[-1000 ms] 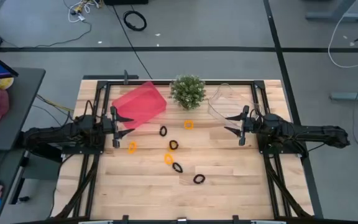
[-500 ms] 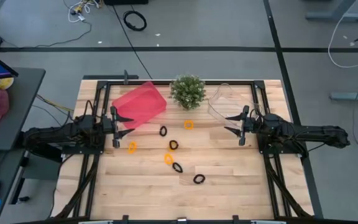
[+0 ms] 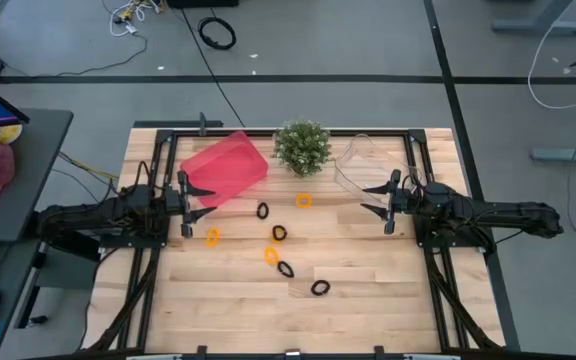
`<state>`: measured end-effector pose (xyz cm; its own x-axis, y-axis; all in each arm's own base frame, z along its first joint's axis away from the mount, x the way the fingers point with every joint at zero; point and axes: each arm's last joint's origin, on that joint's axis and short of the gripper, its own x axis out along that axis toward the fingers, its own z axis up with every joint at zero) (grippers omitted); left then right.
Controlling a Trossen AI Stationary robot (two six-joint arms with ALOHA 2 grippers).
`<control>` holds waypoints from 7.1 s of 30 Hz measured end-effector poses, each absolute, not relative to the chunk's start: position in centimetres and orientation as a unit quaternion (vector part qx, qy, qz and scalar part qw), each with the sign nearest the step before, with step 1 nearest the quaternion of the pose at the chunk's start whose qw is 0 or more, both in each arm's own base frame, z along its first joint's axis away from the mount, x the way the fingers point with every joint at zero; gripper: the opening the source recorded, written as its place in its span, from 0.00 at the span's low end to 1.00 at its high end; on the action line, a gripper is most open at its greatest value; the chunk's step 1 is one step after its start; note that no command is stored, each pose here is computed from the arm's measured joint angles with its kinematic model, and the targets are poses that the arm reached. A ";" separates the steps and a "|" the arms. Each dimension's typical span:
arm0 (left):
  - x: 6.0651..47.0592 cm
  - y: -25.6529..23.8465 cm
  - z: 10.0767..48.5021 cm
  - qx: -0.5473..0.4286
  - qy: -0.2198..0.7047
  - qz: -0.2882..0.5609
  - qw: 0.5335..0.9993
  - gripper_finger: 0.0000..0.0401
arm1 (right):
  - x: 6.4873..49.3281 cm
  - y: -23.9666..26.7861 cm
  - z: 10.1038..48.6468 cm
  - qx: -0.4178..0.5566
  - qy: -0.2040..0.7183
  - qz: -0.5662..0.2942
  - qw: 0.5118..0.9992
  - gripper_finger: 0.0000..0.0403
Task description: Sort spring keychains
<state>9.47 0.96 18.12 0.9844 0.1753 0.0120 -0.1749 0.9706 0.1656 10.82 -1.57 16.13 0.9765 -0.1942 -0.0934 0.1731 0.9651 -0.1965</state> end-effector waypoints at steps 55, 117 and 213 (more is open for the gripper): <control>9.5 1.0 18.1 0.083 0.002 0.088 0.993 0.50 | 10.8 -1.6 16.1 -0.149 0.061 -0.090 0.983 0.49; 9.5 1.0 18.1 0.083 0.001 0.088 0.993 0.50 | 8.2 -0.9 46.3 -0.024 -0.126 -0.044 0.991 0.49; 9.5 1.0 18.2 0.083 -0.001 0.088 0.993 0.50 | 29.8 12.2 22.4 -0.047 0.436 0.177 0.881 0.49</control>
<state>9.46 0.96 18.17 0.9844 0.1753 0.0167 -0.1757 0.9705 0.1651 29.78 12.23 22.45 0.5569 0.2713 -0.7850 -0.3536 0.9327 0.0715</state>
